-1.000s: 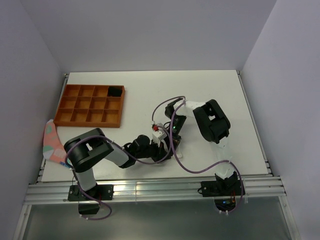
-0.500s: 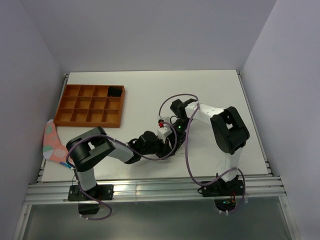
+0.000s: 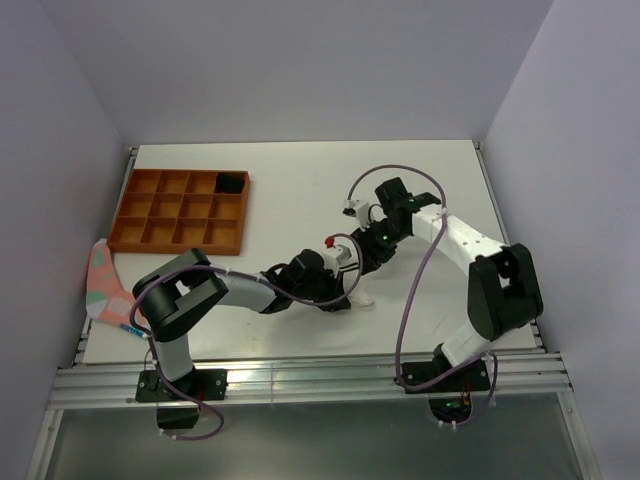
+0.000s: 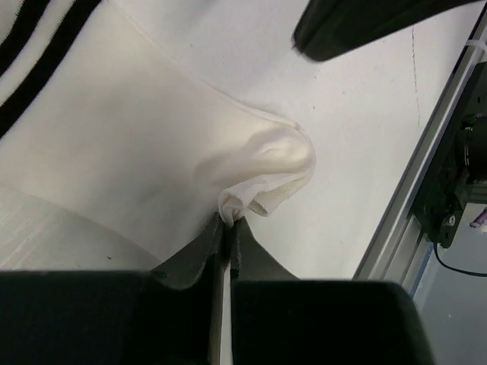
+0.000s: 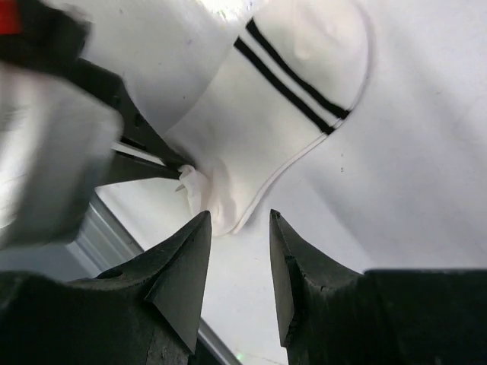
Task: Roll the socks
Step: Roll the sock at the center of the board.
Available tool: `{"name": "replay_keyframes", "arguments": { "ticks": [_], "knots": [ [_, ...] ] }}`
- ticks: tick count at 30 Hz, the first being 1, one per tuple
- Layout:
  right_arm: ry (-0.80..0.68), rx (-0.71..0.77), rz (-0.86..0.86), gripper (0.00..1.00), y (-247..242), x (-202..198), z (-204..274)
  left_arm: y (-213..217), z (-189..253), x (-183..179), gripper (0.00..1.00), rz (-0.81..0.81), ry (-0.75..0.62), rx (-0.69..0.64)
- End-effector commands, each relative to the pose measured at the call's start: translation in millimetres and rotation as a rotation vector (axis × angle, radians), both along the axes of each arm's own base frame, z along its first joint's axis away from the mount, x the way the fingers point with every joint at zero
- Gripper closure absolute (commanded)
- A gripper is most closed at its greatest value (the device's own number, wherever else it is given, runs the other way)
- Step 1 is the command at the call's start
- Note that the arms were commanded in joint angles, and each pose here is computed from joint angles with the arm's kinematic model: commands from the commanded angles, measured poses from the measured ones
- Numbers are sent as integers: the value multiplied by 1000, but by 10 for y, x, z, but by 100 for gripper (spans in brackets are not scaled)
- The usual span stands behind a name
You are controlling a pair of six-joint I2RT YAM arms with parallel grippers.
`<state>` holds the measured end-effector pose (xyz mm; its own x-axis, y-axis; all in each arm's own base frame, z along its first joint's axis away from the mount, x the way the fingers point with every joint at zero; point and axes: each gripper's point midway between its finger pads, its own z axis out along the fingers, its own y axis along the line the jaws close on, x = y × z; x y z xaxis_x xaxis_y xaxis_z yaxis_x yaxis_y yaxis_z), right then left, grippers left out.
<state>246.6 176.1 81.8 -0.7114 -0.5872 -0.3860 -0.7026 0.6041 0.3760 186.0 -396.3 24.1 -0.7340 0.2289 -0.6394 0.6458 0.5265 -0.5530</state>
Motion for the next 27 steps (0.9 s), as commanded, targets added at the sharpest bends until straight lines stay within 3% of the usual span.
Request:
{"name": "replay_keyframes", "arguments": {
  "ticks": [1,7,13,19,27],
  "knots": [
    [-153,23,-13,56,-33,141,219,181,-306,-255,100,-39,149,141],
    [-317,37,-20,60,-176,149,400,176,-222,-211,100,-27,256,147],
    [-463,41,82,65,-276,3,437,249,-170,-183,100,-28,425,158],
    [-586,26,225,70,-293,-134,399,253,-168,-194,100,-55,570,210],
    [-711,-15,503,69,-52,-505,84,325,-209,-75,100,-46,698,226]
  ]
}}
